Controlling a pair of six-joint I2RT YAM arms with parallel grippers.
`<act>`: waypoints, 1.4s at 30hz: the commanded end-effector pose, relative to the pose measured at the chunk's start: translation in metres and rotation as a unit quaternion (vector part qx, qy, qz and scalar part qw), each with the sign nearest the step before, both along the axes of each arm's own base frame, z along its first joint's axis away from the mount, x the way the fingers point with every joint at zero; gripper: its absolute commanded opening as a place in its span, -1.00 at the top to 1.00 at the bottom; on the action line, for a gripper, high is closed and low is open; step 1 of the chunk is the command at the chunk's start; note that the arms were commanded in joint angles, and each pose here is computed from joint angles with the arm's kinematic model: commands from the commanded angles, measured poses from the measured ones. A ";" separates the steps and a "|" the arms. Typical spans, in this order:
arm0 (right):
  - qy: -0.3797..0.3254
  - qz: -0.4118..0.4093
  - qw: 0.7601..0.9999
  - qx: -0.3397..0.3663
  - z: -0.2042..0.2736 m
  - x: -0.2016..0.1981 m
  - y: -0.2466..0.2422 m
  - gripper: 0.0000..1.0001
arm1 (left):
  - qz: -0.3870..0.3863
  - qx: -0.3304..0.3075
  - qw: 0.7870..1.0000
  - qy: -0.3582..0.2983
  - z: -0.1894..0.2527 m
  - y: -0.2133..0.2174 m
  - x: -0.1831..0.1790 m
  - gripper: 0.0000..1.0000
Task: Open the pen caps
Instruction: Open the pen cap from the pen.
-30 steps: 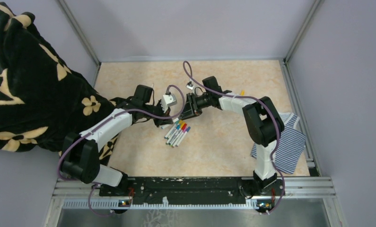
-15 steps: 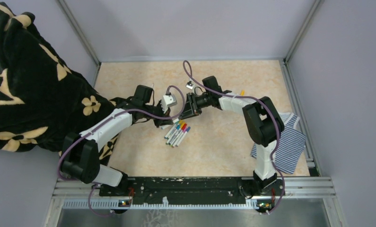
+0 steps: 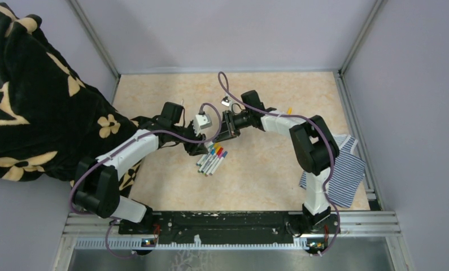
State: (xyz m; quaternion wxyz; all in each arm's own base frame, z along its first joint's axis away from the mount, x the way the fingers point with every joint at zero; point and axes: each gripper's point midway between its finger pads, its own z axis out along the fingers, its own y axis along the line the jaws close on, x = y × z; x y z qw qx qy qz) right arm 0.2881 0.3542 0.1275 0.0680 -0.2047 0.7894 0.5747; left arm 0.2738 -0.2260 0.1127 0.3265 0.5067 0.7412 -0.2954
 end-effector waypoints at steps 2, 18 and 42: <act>-0.061 0.021 0.997 0.040 0.036 0.005 0.009 1.00 | -0.021 -0.002 1.000 0.006 -0.002 -0.003 -0.008 -0.19; -0.064 0.032 0.996 0.051 0.046 0.000 0.008 1.00 | -0.002 0.016 1.000 0.011 -0.014 0.001 -0.001 0.56; -0.135 0.008 0.990 0.043 0.065 0.015 -0.009 1.00 | 0.000 0.036 0.999 0.009 -0.023 0.008 -0.003 1.00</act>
